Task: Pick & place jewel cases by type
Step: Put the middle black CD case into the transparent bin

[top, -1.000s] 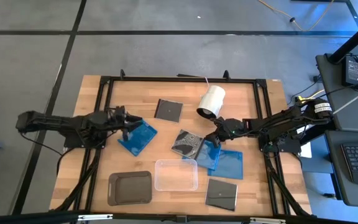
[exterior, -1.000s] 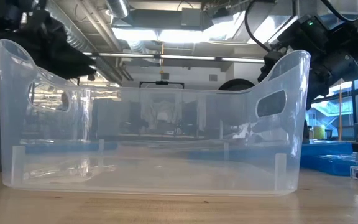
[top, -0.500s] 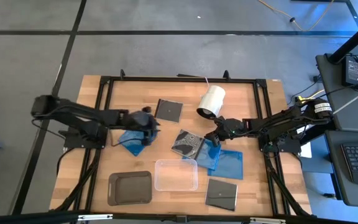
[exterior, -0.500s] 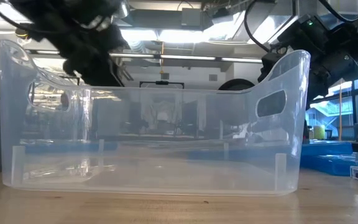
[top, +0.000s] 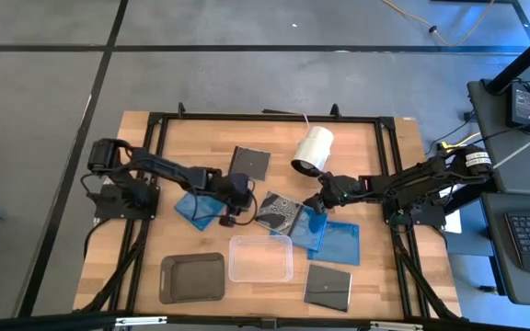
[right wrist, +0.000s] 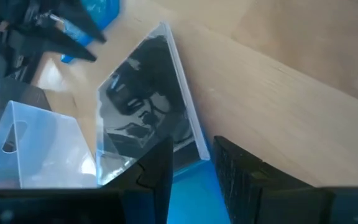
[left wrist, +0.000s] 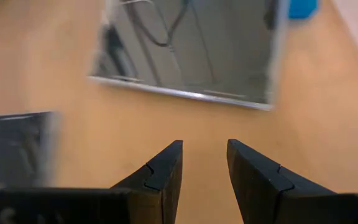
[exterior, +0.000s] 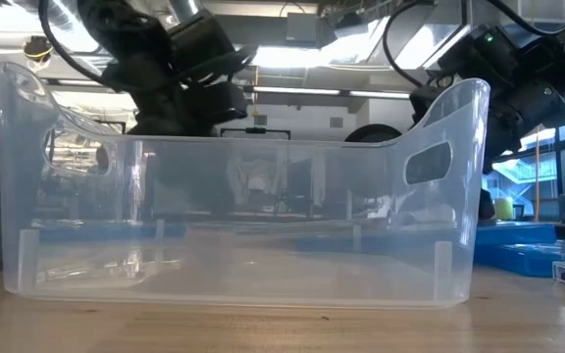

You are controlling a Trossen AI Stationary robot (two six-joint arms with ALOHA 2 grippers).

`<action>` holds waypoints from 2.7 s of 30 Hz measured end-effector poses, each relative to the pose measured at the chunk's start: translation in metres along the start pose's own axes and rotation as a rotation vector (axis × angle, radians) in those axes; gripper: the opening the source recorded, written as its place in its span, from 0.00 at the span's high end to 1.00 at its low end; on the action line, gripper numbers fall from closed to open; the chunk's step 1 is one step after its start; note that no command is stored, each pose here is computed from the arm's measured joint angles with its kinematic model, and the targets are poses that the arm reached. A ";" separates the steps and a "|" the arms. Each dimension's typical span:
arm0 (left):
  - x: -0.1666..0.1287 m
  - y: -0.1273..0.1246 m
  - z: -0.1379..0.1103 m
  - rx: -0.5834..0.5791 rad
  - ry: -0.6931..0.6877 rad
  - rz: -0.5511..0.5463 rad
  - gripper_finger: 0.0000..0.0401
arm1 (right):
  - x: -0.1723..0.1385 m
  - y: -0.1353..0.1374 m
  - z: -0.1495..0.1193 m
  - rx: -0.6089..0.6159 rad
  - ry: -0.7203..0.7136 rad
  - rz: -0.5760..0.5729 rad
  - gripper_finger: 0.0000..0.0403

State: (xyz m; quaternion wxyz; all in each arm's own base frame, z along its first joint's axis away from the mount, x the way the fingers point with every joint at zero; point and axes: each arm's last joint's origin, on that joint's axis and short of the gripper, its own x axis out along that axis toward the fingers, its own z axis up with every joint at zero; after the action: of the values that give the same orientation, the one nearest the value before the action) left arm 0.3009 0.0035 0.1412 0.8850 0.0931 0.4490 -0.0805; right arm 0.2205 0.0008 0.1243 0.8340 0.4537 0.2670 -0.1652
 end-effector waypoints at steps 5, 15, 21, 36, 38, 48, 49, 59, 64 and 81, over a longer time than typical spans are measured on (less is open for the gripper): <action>0.013 -0.012 -0.001 -0.058 0.010 -0.082 0.69 | 0.000 -0.002 -0.001 -0.001 0.015 -0.024 0.71; 0.034 -0.024 0.003 -0.145 -0.047 -0.070 0.69 | 0.000 -0.003 -0.002 0.055 0.018 -0.031 0.71; 0.035 -0.022 0.004 -0.186 -0.054 -0.046 0.69 | 0.000 -0.004 -0.002 0.084 0.020 -0.040 0.71; 0.035 -0.022 0.004 -0.177 -0.065 -0.034 0.69 | 0.000 -0.004 -0.002 -0.032 0.015 -0.043 0.65; 0.035 -0.022 0.004 -0.176 -0.065 -0.034 0.69 | 0.000 -0.004 -0.002 -0.043 0.017 -0.045 0.58; 0.035 -0.021 0.004 -0.176 -0.067 -0.033 0.69 | 0.000 -0.004 -0.002 0.051 0.012 -0.051 0.31; 0.035 -0.021 0.004 -0.170 -0.070 -0.032 0.69 | 0.000 -0.005 -0.002 0.067 0.013 -0.050 0.31; 0.036 -0.019 0.006 -0.153 -0.101 -0.010 0.69 | 0.008 -0.013 -0.002 0.097 0.057 -0.065 0.31; 0.036 -0.014 0.005 -0.204 -0.098 0.027 0.69 | 0.017 -0.012 -0.001 0.094 0.066 -0.005 0.31; 0.032 0.006 0.014 -0.305 -0.234 0.071 0.69 | 0.020 -0.017 0.008 0.056 0.048 0.024 0.42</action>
State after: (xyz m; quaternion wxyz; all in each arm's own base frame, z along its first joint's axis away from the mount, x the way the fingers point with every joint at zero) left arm 0.3322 0.0039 0.1240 0.9373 -0.0365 0.3464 0.0094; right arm 0.2302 -0.0154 0.1044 0.8162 0.4838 0.2769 -0.1517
